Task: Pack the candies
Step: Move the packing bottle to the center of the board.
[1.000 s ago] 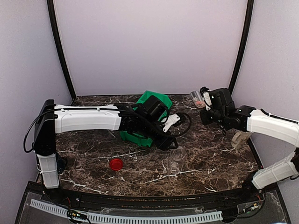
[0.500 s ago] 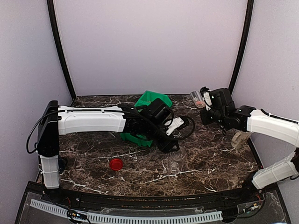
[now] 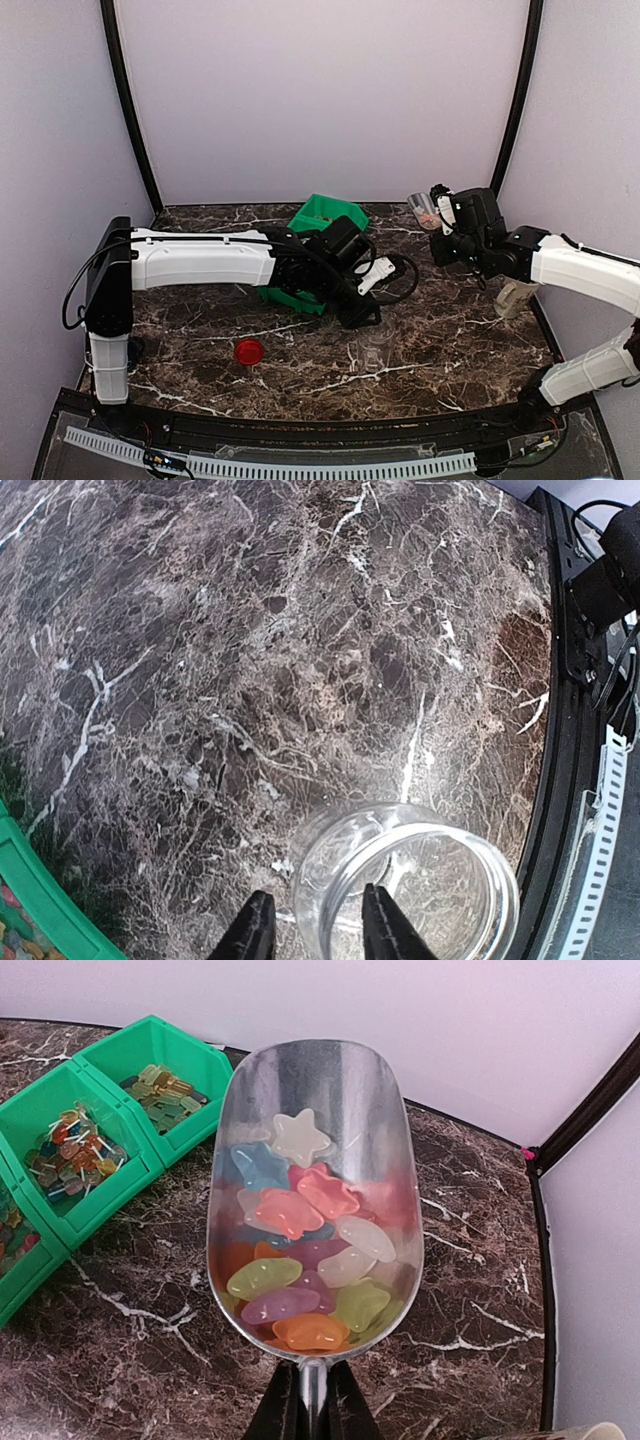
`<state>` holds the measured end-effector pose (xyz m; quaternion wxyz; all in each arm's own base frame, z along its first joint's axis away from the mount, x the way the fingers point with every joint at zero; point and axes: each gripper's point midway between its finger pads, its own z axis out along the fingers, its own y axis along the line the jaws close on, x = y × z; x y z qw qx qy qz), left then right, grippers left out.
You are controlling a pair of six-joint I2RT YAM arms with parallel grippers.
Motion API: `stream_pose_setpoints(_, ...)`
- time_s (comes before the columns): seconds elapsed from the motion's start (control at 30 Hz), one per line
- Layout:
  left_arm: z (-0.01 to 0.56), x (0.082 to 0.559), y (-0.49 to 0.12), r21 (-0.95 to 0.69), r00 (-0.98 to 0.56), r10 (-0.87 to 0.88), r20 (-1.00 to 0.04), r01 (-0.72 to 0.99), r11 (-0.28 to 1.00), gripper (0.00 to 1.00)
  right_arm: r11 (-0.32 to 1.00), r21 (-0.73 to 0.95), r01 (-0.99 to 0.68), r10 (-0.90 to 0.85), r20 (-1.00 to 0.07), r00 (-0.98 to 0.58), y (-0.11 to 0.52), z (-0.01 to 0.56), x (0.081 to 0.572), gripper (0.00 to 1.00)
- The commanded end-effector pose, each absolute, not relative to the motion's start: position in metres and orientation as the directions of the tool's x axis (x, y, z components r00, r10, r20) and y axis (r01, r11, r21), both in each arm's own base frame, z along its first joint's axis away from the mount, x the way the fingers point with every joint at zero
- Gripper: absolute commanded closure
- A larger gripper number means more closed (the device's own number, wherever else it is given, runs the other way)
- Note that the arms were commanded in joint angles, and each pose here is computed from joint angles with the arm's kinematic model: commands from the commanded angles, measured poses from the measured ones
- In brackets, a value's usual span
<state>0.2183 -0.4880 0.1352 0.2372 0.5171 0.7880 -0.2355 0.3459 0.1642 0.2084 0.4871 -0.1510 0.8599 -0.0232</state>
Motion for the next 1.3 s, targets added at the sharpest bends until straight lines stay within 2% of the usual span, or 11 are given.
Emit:
stream_pose_setpoints(0.0, 0.147, 0.217, -0.493, -0.108, -0.330, 0.702, -0.632, 0.934, 0.342, 0.70, 0.964, -0.151, -0.217, -0.236, -0.864, -0.446, 0.163, 0.222, 0.349, 1.00)
stream_pose_setpoints(0.33, 0.156, 0.232, -0.499, -0.051, -0.309, 0.686, -0.659, 0.928, 0.369, 0.93, 0.966, -0.155, -0.206, -0.232, -0.867, -0.441, 0.161, 0.226, 0.348, 1.00)
stream_pose_setpoints(0.53, 0.157, 0.245, -0.503, 0.006, -0.284, 0.689, -0.667, 0.923, 0.386, 1.00, 0.968, -0.153, -0.198, -0.228, -0.869, -0.440, 0.160, 0.224, 0.348, 1.00)
stream_pose_setpoints(0.9, 0.172, 0.289, -0.505, 0.009, -0.293, 0.643, -0.707, 0.906, 0.423, 1.00, 0.975, -0.157, -0.159, -0.211, -0.881, -0.424, 0.154, 0.236, 0.352, 1.00)
stream_pose_setpoints(1.27, 0.151, 0.339, -0.493, -0.025, -0.352, 0.639, -0.684, 0.887, 0.462, 1.00, 0.982, -0.148, -0.115, -0.183, -0.891, -0.415, 0.145, 0.240, 0.353, 1.00)
